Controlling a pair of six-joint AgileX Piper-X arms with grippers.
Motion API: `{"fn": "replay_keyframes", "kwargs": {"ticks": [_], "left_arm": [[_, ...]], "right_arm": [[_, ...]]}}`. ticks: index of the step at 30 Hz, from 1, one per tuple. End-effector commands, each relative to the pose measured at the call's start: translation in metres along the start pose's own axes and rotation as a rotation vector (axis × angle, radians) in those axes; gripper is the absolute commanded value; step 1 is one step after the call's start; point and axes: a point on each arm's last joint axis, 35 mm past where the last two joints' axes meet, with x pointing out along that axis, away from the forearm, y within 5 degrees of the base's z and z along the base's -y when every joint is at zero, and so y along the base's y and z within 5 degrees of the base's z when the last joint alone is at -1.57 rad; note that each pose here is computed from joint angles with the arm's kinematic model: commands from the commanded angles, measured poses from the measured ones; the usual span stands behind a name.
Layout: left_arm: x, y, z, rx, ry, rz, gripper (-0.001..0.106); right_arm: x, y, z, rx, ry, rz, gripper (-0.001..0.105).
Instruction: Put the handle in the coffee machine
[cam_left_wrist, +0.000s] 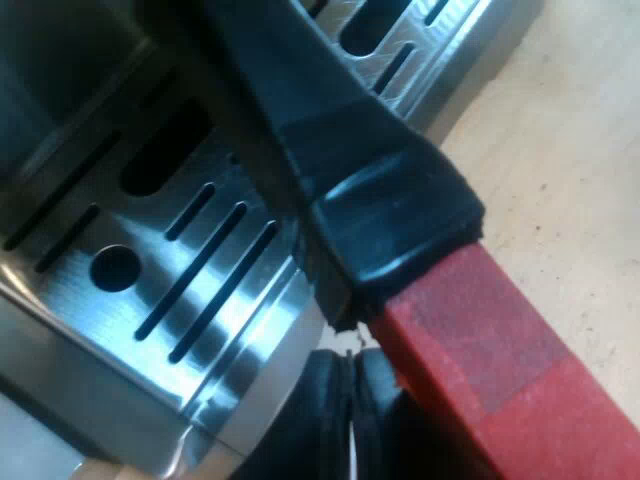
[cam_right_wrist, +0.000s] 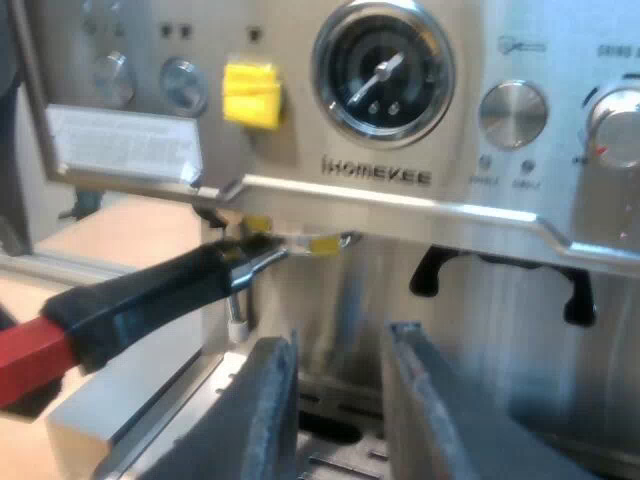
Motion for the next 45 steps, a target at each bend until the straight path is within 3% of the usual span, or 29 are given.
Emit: {"fn": "replay_keyframes", "kwargs": {"ticks": [1,5,8,15,22,24,29,35,39,45], "left_arm": [[0.002,-0.016,0.004,0.041,-0.030,-0.130,0.000],[0.006,-0.023,0.012,0.099,-0.065,-0.147,0.000],[0.009,-0.027,0.022,0.166,-0.128,-0.155,0.000],[0.021,-0.033,0.028,0.215,-0.155,-0.242,0.000],[0.027,-0.030,0.034,0.239,-0.187,-0.248,0.000],[0.025,-0.032,0.038,0.219,-0.227,-0.314,0.000],[0.024,-0.032,0.042,0.174,-0.255,-0.321,0.000],[0.021,-0.023,0.037,0.123,-0.233,-0.290,0.000],[0.006,-0.007,0.024,0.023,-0.200,-0.225,0.000],[-0.014,-0.004,0.013,0.020,-0.195,-0.164,0.000]], "right_arm": [[-0.004,-0.008,0.005,0.020,0.009,0.046,0.025],[-0.010,-0.016,0.011,0.076,0.039,0.104,0.025],[-0.014,-0.022,0.018,0.036,0.119,0.174,0.025],[-0.014,-0.024,0.032,0.041,0.115,0.207,0.025],[-0.014,-0.023,0.032,0.042,0.115,0.220,0.025],[-0.014,-0.023,0.032,0.037,0.118,0.220,0.025],[-0.014,-0.023,0.029,0.020,0.134,0.222,0.025],[-0.014,-0.023,0.028,0.009,0.143,0.224,0.025],[-0.014,-0.023,0.028,0.009,0.143,0.224,0.025],[-0.015,-0.021,0.027,0.007,0.146,0.302,0.032]]}}
